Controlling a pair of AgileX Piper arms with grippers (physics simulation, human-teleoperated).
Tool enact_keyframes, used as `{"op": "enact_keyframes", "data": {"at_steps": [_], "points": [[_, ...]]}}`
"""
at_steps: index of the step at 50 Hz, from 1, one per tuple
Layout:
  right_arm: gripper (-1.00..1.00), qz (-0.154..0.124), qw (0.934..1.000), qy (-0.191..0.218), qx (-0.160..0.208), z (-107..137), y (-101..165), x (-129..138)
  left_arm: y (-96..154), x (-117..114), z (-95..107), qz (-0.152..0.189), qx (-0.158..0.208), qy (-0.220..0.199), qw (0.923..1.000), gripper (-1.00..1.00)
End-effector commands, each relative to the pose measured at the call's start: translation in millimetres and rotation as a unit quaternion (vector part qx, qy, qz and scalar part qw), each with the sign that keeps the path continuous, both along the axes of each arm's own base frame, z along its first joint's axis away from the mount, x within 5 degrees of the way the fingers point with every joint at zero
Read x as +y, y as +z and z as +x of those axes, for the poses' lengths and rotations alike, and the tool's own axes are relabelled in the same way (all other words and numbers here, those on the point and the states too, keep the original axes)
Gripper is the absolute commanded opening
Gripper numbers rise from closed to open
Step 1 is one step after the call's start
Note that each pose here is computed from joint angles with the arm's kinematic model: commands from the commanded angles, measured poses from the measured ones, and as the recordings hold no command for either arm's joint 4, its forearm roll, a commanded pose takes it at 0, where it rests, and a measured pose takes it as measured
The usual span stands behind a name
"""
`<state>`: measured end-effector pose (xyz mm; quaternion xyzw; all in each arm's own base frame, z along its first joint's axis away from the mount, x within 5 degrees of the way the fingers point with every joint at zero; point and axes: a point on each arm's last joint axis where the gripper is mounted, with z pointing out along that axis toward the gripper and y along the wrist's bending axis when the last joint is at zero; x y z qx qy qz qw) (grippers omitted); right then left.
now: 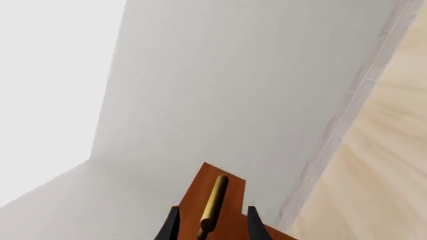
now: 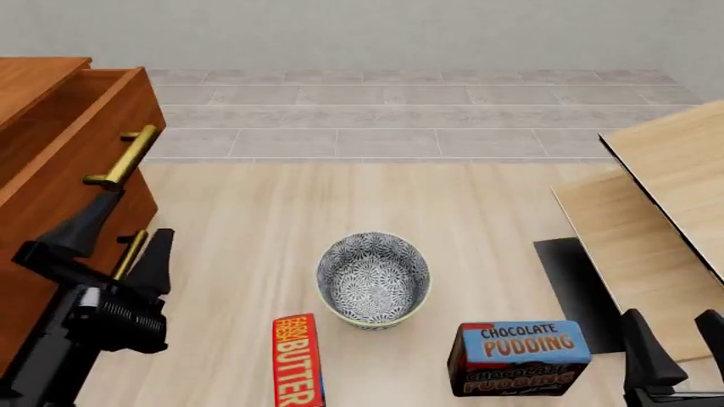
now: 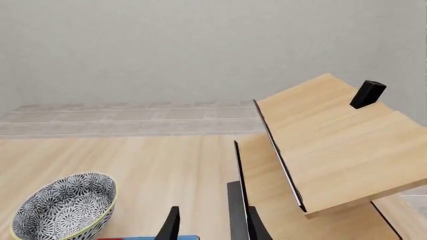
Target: Close the top drawer of the cabinet.
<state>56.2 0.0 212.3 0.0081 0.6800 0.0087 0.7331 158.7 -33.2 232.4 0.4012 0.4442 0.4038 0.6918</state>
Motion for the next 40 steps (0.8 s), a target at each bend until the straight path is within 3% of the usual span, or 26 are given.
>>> {"op": "enact_keyframes", "data": {"at_steps": [1,31,40], "points": [[1.00,-0.001,1.0000,-0.001,0.001,0,0,0,1,2,17,0.038,-0.002,0.027,0.9989,1.00],[1.00,0.001,1.0000,-0.006,0.000,0,0,-1,-2,9,51,0.096,0.010,0.072,0.9928,1.00],[1.00,0.000,1.0000,-0.006,0.002,0,-1,-1,-1,13,57,0.095,0.012,0.081,0.9921,1.00]]}}
